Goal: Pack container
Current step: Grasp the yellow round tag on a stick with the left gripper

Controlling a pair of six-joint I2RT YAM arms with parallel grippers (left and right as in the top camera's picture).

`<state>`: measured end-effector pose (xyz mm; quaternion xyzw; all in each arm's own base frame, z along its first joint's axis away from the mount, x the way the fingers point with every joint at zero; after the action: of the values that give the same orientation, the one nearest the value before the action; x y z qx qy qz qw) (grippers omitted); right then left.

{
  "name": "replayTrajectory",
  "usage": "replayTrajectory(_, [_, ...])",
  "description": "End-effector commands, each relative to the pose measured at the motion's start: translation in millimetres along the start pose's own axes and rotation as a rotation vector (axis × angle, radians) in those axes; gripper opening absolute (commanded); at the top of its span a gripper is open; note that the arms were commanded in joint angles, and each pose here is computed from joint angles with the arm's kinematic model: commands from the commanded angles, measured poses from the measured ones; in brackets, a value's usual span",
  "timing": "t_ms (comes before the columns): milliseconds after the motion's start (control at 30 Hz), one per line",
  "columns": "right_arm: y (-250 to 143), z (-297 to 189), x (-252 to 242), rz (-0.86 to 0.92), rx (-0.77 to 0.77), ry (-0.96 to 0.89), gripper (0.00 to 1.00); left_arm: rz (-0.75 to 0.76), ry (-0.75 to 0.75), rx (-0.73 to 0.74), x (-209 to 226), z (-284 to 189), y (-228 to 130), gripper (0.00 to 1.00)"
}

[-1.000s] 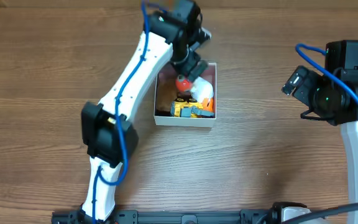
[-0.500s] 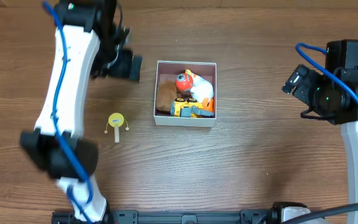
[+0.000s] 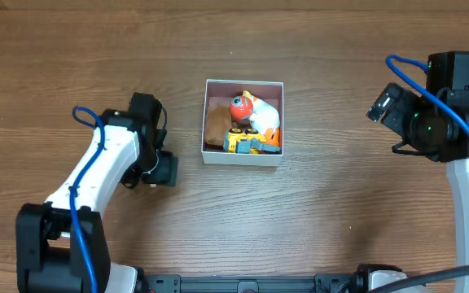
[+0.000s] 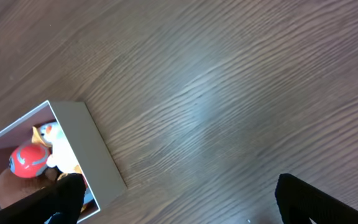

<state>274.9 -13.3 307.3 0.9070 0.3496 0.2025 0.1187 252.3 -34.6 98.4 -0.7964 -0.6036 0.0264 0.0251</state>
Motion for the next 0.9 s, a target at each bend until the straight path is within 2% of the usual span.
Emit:
replayTrajectory(0, [4.1,-5.1,1.3,0.002,-0.022,0.014,1.00,-0.097,0.084,-0.030,14.3,7.2,-1.4,0.70])
replayTrajectory(167, [6.4,-5.2,3.8,0.003,-0.034,0.026,1.00,-0.126,0.087,-0.083,23.5,22.7,5.4,0.64])
replayTrajectory(200, [6.6,-5.2,3.9,0.003,-0.035,0.027,1.00,-0.126,0.088,-0.087,23.9,28.4,7.5,0.59])
replayTrajectory(467, [8.0,-5.3,5.4,0.004,-0.042,0.035,1.00,-0.124,0.052,-0.041,22.3,62.8,18.9,0.56])
replayTrajectory(500, [8.0,-5.3,5.4,0.004,-0.042,0.035,1.00,-0.123,0.052,-0.035,22.4,65.9,19.3,0.51])
replayTrajectory(533, [8.0,-5.3,5.4,0.004,-0.042,0.035,1.00,-0.123,0.051,-0.030,22.4,67.1,19.0,0.41])
replayTrajectory(567, [8.0,-5.3,5.4,0.004,-0.042,0.035,1.00,-0.123,0.049,-0.024,22.1,68.1,18.2,0.11])
replayTrajectory(600, [8.0,-5.3,5.4,0.003,-0.042,0.034,1.00,-0.123,0.049,-0.022,22.0,68.0,17.9,0.04])
replayTrajectory(767, [6.3,-5.2,3.7,0.003,-0.033,0.026,1.00,-0.027,0.046,0.006,22.1,49.2,18.5,0.04])
replayTrajectory(867, [5.3,-5.1,2.7,0.002,-0.028,0.021,1.00,0.035,0.042,-0.003,21.4,3.2,32.0,0.04])
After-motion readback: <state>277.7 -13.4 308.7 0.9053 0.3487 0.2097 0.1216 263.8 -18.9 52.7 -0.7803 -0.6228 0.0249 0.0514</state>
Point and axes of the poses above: each gripper's point midway between its finger pads, its own z axis out along the fingers, its own x axis along the line the jaws close on, y = z × x, the point moved 5 cm from there along -z, back along the fingers, and after that the axes turned 14 degrees about z, right-handed, at the moved point
